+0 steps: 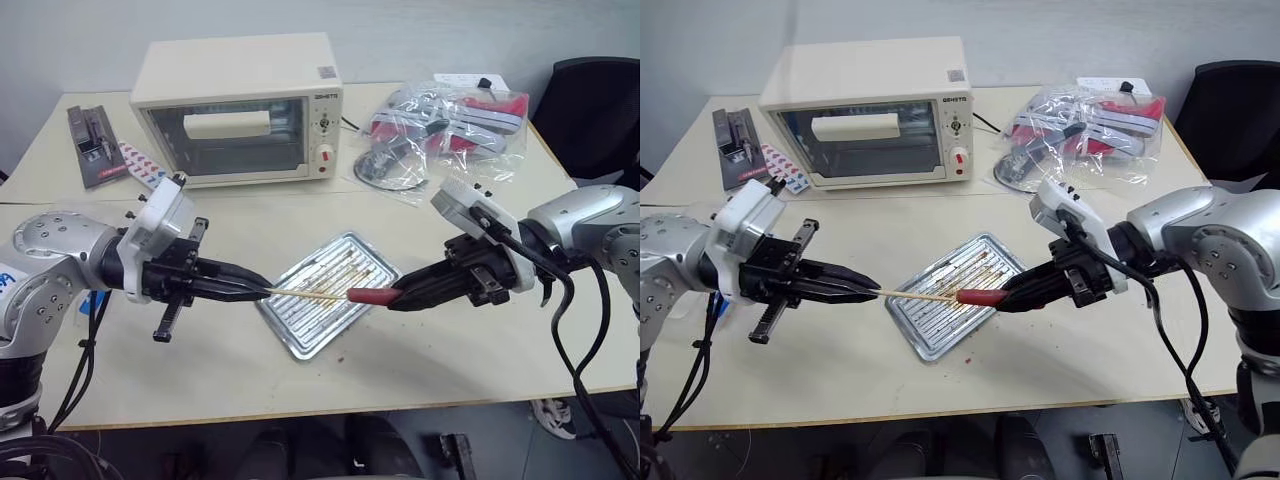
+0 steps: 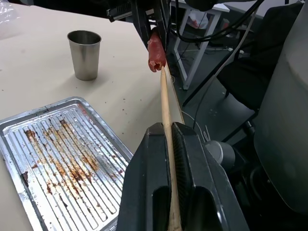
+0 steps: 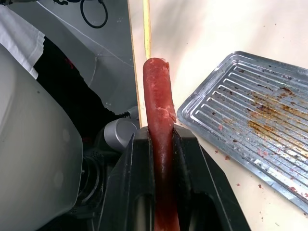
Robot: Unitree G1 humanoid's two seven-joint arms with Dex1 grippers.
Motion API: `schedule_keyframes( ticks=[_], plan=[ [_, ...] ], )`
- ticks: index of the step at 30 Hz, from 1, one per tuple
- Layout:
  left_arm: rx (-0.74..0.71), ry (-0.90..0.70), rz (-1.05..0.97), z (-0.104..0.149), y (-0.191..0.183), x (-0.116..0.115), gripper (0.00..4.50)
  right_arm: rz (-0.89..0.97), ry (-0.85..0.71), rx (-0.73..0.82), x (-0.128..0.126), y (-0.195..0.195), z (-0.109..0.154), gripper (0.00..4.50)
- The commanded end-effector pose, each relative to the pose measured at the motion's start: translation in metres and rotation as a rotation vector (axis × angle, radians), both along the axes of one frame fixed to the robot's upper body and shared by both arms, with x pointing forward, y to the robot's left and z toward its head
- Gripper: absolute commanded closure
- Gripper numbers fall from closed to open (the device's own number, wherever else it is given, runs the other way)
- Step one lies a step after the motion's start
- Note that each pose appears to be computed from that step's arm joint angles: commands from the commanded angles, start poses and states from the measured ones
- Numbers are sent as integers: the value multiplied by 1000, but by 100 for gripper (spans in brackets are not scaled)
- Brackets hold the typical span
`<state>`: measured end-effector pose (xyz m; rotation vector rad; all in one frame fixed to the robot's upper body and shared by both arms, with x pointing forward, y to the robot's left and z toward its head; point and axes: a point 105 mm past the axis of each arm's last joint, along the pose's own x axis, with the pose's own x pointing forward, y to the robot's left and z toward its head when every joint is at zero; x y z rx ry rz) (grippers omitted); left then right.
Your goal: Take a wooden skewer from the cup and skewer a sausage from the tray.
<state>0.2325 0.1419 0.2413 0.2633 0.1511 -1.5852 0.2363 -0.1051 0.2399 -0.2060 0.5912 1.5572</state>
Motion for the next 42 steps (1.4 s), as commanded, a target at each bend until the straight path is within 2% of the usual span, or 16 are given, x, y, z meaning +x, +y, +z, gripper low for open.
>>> schedule_keyframes(
  ticks=[1,42],
  plan=[
    [3,-45,-10,5,-2,0,450,23,-52,34,-4,2,14,427],
    [3,-70,2,10,-1,4,450,-14,-58,36,-2,-3,10,427]
  ],
)
